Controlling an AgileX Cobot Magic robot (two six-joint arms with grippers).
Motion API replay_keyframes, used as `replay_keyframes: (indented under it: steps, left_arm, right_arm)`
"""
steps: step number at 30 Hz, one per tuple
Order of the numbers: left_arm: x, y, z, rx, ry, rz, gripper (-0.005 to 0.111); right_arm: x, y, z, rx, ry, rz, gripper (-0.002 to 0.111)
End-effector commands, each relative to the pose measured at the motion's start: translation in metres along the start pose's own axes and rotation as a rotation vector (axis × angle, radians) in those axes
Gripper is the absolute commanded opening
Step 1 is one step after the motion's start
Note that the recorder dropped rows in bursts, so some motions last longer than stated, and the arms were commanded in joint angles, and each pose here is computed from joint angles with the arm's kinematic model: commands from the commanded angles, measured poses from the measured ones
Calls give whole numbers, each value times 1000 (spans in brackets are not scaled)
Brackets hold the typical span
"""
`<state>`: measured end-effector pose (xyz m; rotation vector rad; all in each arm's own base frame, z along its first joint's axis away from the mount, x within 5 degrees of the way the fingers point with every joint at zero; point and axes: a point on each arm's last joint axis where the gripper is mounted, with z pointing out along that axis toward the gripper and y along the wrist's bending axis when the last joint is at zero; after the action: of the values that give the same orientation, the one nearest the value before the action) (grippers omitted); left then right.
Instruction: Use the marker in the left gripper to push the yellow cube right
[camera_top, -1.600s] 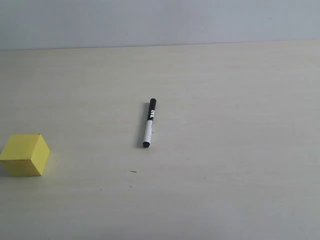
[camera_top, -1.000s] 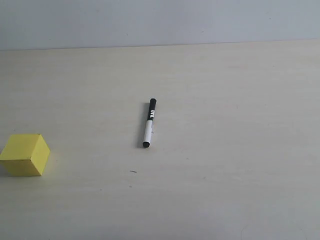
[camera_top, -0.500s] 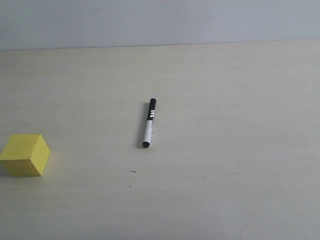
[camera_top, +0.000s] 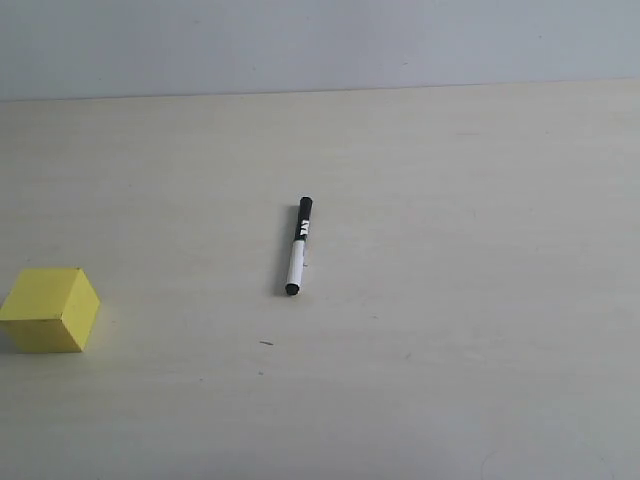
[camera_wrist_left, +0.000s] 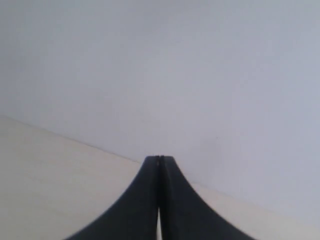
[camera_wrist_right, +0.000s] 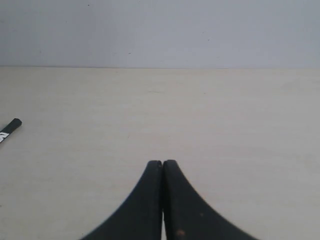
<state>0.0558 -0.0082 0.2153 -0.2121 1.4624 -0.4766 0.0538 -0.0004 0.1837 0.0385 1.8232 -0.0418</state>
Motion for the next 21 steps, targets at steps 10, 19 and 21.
replay_keyframes:
  steps: [10, 19, 21]
  left_arm:
    - [-12, -3, -1, 45, -124, -216, 0]
    - [-9, -2, -1, 33, -98, -196, 0]
    - [-14, -3, -2, 50, -146, -223, 0]
  right_arm:
    - [1, 0, 0, 6, -3, 3, 0]
    - [1, 0, 0, 6, -3, 3, 0]
    - [1, 0, 0, 6, -3, 3, 0]
